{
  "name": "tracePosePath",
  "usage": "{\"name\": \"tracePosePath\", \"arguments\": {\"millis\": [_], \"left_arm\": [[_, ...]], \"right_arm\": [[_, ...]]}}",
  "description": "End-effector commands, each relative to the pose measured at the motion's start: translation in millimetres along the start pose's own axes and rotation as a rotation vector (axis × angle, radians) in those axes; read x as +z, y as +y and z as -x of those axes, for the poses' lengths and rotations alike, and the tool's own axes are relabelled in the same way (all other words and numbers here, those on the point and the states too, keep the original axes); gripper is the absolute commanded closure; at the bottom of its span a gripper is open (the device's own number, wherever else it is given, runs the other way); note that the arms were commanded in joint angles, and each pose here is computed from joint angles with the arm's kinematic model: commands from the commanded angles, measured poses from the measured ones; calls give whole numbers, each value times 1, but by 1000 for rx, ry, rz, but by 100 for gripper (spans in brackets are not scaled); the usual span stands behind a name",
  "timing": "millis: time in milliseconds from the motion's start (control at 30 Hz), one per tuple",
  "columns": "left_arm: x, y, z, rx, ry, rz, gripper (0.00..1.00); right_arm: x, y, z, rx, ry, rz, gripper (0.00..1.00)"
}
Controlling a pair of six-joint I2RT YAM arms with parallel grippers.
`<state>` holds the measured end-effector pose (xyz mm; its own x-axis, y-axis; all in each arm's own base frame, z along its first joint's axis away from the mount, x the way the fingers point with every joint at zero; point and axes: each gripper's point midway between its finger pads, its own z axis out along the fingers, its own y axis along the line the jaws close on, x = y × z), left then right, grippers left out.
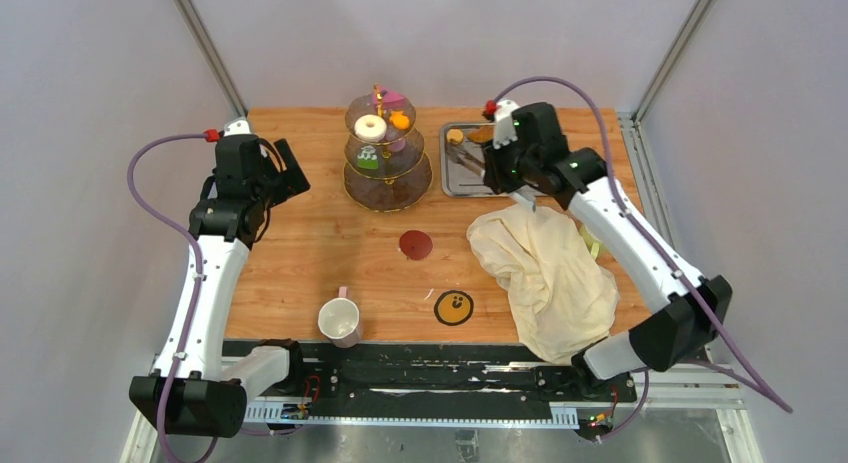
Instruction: Serve the afternoon tea
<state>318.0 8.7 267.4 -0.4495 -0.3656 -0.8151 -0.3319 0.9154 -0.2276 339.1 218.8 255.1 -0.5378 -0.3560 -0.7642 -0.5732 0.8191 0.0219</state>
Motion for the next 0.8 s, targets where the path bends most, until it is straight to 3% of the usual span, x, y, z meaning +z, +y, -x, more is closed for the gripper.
{"name": "tracePosePath", "arguments": {"millis": [0, 300, 767], "left_arm": [[-3, 1, 5, -12, -32, -7, 2], [-2, 2, 3, -6, -28, -1, 2], [6, 4, 1, -2, -13, 21, 2]], "right_arm": [[-23, -61, -7, 114, -63, -151, 74], [0, -153, -74, 341, 49, -330, 73], [53, -177, -74, 385, 114, -287, 65]]}}
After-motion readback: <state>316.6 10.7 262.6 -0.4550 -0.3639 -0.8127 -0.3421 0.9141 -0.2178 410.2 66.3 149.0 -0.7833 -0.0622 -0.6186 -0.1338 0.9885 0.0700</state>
